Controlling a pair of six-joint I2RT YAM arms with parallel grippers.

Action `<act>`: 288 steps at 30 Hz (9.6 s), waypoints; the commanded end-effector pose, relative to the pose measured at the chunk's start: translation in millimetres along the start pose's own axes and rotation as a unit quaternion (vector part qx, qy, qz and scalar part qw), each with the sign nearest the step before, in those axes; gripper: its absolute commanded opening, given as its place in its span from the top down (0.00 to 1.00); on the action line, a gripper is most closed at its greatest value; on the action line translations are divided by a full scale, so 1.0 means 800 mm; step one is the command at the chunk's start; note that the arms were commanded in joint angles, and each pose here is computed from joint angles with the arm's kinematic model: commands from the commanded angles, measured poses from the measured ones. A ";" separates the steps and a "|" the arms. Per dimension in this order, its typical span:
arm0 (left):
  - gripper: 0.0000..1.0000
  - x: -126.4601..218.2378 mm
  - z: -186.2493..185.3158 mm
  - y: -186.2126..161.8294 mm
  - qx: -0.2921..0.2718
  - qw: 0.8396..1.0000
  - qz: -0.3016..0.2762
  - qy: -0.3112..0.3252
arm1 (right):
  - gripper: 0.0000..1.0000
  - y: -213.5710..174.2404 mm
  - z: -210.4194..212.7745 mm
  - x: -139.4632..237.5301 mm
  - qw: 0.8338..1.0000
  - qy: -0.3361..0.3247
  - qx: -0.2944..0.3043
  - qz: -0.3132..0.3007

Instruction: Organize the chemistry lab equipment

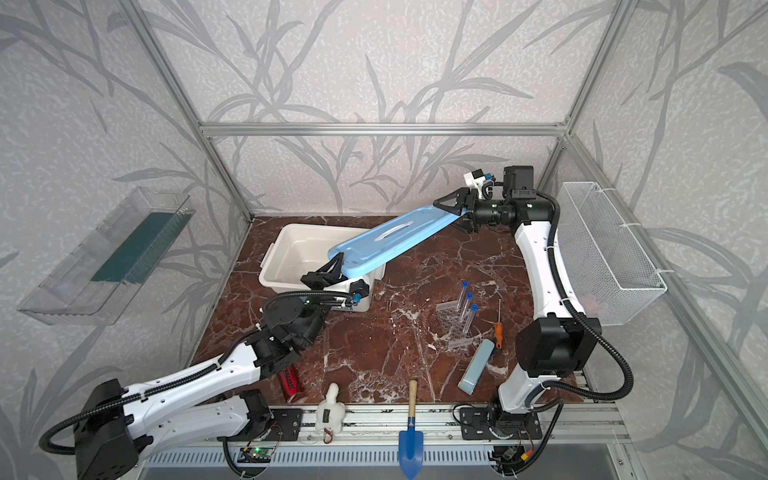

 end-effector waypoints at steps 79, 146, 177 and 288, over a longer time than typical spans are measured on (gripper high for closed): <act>0.01 0.062 0.114 -0.108 0.714 0.656 0.230 -0.080 | 0.96 -0.087 0.090 -0.038 0.935 0.222 0.106 -0.255; 0.17 -0.036 -0.007 -0.305 0.624 0.640 0.448 -0.017 | 0.50 -0.131 -0.124 -0.274 0.977 -0.083 0.066 -0.185; 0.16 -0.062 -0.026 -0.311 0.621 0.632 0.462 -0.046 | 0.34 -0.089 -0.122 -0.292 0.863 -0.415 0.283 -0.062; 0.12 -0.076 -0.077 -0.345 0.570 0.629 0.524 -0.076 | 0.66 -0.071 -0.183 -0.275 0.869 -0.437 0.228 -0.043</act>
Point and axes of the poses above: each gripper's point midway between its finger pads, its own x axis back along the fingers, its own z axis along the line the jaws close on, y = z × x, the point moved 5 cm from there along x, back along the fingers, and after that the axes turned 13 degrees about -x, right-handed, at the moved point
